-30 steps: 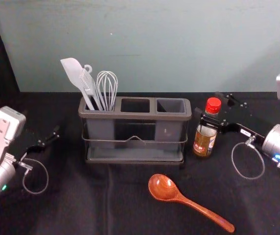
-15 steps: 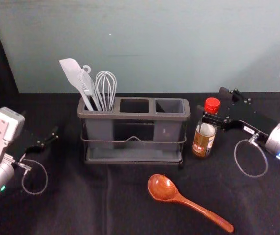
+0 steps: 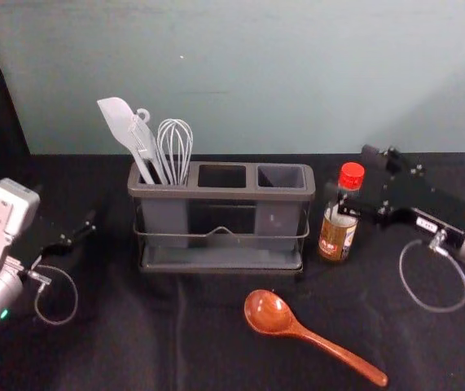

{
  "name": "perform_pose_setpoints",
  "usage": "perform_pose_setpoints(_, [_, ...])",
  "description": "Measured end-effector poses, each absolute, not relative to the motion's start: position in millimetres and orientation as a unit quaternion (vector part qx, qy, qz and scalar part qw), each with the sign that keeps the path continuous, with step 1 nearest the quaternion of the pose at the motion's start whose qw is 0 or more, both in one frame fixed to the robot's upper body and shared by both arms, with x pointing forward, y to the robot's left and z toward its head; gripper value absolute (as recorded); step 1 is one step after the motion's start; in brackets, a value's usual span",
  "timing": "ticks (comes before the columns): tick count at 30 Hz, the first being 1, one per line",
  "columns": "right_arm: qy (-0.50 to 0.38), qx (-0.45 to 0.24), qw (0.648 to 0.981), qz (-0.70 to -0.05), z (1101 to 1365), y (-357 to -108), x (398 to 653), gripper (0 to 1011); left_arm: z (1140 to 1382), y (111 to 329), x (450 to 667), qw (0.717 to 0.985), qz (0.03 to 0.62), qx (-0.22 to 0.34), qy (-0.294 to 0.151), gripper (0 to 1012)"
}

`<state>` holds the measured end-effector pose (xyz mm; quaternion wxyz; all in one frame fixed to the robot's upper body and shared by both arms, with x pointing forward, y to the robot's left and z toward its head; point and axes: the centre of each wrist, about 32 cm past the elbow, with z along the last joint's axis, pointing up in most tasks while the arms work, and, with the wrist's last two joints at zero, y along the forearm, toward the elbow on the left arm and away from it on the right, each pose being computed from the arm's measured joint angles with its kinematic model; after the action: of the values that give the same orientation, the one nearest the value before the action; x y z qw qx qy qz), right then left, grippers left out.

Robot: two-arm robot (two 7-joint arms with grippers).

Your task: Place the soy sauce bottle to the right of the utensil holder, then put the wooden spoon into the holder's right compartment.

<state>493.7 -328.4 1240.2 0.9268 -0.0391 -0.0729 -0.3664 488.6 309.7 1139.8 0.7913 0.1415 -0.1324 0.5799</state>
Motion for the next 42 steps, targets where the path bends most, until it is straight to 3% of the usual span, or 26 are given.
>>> perform_pose_setpoints(9, [-0.068, -0.077, 0.949, -0.298, 1258.7, -313.7, 471.4, 1002, 1139.8, 309.7, 488.6, 0.791, 0.58, 0.141, -0.132, 1012])
perform_pose_setpoints(16, [0.025, -0.195, 0.937, -0.29, 1281.9, -276.8, 460.5, 1002, 1139.8, 309.7, 488.6, 0.791, 0.58, 0.141, -0.132, 1012])
perform_pose_setpoints(25, [0.128, -0.328, 0.902, -0.251, 1295.3, -243.6, 481.0, 1002, 1139.8, 309.7, 488.6, 0.791, 0.58, 0.141, -0.132, 1012])
perform_pose_setpoints(42, [0.138, -0.429, 0.863, -0.229, 1295.2, -216.8, 510.0, 1002, 1139.8, 309.7, 488.6, 0.791, 0.58, 0.141, -0.132, 1012])
